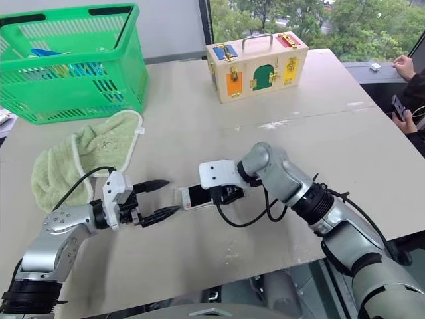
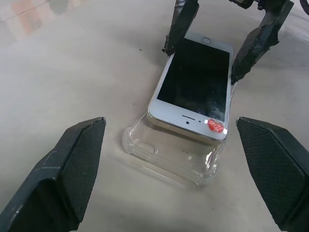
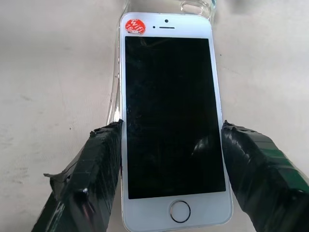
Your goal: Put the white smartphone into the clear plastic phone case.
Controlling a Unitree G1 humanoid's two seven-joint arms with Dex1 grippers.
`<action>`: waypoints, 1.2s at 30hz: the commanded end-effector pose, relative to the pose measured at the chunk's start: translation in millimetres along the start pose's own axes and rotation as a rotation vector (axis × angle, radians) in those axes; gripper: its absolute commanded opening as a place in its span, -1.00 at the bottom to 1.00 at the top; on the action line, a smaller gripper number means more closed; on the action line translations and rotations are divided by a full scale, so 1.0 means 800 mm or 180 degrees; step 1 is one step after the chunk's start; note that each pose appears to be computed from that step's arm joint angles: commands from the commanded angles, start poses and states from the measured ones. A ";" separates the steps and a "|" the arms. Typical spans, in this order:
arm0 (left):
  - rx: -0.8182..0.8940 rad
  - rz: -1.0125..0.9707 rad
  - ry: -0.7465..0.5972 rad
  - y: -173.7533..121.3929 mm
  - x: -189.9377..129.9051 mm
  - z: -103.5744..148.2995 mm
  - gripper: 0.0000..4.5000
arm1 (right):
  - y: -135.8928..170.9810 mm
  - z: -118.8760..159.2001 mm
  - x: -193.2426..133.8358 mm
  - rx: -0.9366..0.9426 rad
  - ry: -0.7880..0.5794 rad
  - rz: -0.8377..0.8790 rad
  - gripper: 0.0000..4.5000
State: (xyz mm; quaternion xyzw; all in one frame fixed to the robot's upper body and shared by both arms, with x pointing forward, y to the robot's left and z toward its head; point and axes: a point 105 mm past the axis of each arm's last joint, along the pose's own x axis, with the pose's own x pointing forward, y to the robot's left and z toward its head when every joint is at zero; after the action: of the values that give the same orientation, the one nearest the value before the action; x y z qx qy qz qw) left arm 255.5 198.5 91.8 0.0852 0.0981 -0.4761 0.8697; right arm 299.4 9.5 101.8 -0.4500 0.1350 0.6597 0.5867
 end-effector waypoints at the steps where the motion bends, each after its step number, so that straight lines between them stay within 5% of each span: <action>1: 0.0096 -0.0028 -0.0052 -0.001 0.003 0.007 1.00 | 0.041 -0.063 0.024 0.0328 0.0514 0.0356 0.22; 6: 0.0086 -0.0022 -0.0035 0.001 -0.002 0.000 1.00 | 0.028 -0.044 0.023 0.0498 0.0243 0.0203 0.22; 10: 0.0110 0.0007 -0.0042 0.006 -0.005 -0.002 1.00 | 0.017 -0.017 0.018 0.0556 -0.0043 0.0140 0.98; 19: 0.0032 0.0075 -0.0087 0.003 -0.012 0.000 1.00 | 0.000 0.038 -0.029 0.0913 -0.0863 -0.0060 0.98; 22: -0.0013 0.0156 -0.0078 0.010 -0.019 0.000 1.00 | 0.004 0.041 -0.038 0.1063 -0.1019 -0.0149 0.60; 30: -0.0109 0.0392 -0.0095 0.028 -0.040 0.005 1.00 | 0.006 0.027 -0.063 0.1303 -0.1266 -0.0459 -0.98; 33: -0.0224 0.0480 -0.0138 0.027 -0.049 0.005 1.00 | 0.009 0.018 -0.068 0.1415 -0.1353 -0.0592 -0.98; 36: -0.0273 0.0527 -0.0096 0.024 -0.062 0.000 0.62 | 0.015 0.016 -0.072 0.1451 -0.1461 -0.0699 -1.00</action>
State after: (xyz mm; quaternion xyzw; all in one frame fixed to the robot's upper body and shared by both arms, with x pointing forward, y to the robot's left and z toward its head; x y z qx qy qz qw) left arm 247.9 243.2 93.3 0.0390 0.1134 -0.4048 0.9065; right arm 281.5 -24.7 127.6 -0.1533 0.1448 0.6260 0.7508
